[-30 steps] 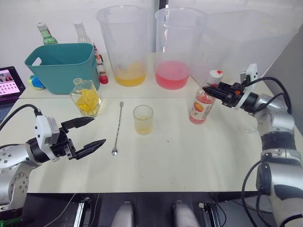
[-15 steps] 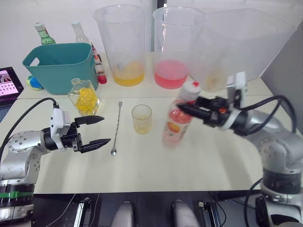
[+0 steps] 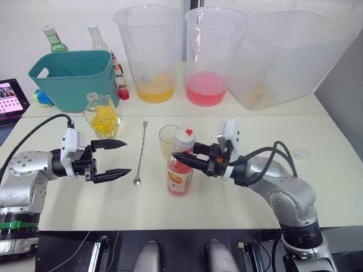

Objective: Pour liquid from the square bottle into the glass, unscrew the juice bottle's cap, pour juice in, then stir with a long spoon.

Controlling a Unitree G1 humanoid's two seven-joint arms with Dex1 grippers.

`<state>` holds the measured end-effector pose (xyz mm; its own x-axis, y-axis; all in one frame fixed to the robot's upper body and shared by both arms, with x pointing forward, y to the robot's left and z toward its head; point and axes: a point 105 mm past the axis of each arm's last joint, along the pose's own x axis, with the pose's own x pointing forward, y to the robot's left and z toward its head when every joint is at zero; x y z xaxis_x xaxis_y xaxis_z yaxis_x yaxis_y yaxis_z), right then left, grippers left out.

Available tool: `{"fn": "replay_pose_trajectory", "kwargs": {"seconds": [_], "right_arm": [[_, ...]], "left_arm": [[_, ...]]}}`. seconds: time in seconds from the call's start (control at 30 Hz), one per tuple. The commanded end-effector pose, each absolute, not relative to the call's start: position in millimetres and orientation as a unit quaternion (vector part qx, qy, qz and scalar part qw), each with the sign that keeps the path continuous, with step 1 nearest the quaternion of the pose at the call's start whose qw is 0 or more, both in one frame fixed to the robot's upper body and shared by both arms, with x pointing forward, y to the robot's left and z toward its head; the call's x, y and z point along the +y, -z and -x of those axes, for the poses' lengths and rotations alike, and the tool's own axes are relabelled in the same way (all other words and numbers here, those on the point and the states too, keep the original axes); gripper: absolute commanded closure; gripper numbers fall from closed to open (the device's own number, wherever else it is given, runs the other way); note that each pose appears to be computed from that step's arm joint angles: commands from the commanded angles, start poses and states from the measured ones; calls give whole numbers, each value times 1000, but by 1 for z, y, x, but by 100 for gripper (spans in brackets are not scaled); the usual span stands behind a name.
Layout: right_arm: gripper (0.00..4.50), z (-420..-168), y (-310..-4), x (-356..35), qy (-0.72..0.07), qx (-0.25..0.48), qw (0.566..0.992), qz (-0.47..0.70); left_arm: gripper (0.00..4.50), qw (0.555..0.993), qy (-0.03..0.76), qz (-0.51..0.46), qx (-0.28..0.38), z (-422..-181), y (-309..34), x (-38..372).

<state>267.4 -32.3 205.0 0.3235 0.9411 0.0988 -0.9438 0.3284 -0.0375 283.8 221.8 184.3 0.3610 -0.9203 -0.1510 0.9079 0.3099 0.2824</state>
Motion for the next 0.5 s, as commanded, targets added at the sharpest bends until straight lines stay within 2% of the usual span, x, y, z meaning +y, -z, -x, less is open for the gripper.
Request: {"fn": "replay_pose_trajectory", "kwargs": {"seconds": [0.03,0.07,0.1,0.33,0.4,0.5], "right_arm": [[331,-264,-217,-31,-586,-86,805,-10],[331,-264,-217,-31,-587,-85,805,-6],[252,-264,-216,-31,-589,-84,804,-4],[17,-259,-219,-41,-613,-77,787,10],[5,-263,-220,-45,-617,-77,783,28],[5,-264,-222,-52,-654,-70,750,66]], "left_arm": [[0,807,566,-169,-30,-280,-197,223],[0,806,567,-166,-29,-279,-198,223],[0,806,567,-165,-26,-278,-199,225],[0,811,559,-169,-18,-273,-206,235],[0,811,560,-167,-20,-271,-207,233],[0,814,563,-139,-34,-266,-217,227]]}}
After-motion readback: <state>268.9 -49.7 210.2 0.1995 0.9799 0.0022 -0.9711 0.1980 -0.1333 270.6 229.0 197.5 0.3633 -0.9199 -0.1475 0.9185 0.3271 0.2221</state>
